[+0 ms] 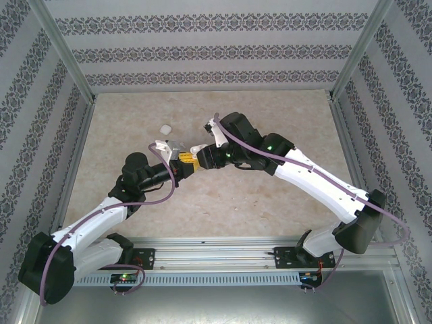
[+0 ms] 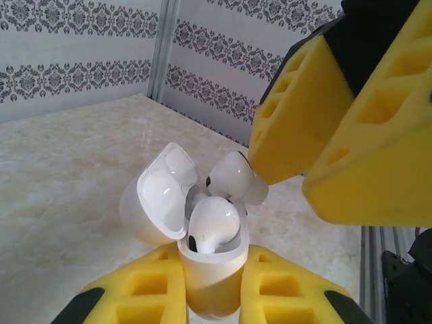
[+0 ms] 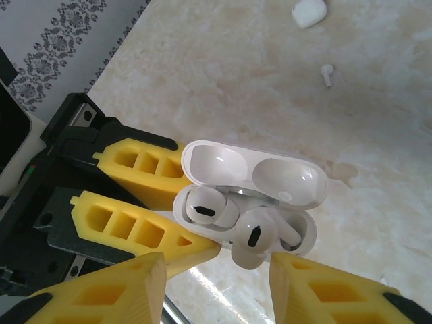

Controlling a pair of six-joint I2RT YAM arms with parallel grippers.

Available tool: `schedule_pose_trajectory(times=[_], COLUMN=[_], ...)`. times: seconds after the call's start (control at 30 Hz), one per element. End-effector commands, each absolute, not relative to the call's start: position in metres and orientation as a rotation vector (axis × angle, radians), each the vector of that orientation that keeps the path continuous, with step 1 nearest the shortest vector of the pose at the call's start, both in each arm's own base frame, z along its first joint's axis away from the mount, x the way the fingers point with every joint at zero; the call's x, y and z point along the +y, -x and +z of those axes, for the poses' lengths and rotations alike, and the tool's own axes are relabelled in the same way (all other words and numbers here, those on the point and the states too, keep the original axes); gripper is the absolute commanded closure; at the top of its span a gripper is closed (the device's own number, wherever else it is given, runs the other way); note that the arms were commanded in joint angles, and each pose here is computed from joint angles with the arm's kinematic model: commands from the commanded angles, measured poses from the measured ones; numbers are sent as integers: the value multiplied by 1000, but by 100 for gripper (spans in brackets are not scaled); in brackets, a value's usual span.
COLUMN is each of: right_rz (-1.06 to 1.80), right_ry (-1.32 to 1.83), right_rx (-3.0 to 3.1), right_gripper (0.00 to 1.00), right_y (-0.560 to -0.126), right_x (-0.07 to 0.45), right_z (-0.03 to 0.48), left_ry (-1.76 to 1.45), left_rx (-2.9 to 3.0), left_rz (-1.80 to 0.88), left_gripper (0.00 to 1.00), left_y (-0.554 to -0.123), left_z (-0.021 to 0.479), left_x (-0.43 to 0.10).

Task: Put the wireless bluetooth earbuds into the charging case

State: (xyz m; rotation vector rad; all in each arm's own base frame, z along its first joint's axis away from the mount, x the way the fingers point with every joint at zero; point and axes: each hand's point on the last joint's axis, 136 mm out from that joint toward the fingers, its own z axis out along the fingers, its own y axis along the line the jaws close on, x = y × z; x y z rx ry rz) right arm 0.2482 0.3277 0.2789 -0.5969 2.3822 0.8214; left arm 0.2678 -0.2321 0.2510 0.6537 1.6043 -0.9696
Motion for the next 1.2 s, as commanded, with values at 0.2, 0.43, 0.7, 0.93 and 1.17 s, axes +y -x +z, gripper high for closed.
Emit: schedule_pose_trajectory(times=[0.2, 0.43, 0.7, 0.93, 1.17], right_rz=[958, 972, 1008, 1053, 1085], right_ry=[494, 302, 290, 325, 350], right_rx=[2358, 2383, 2456, 2466, 2471], right_gripper=[55, 73, 83, 85, 85], right_y=[-246, -260, -257, -256, -255], right_x=[323, 295, 298, 309, 319], right_z=[305, 298, 278, 276, 276], left_ry=[-680, -688, -690, -690, -690], left_rx=[1530, 1528, 1528, 1532, 1531], left_rz=[-976, -994, -1004, -1009, -1011], left_gripper=[100, 100, 100, 100, 100], left_y=[-265, -262, -261, -261, -262], left_z=[264, 265, 266, 266, 266], left_x=[-233, -235, -235, -235, -236])
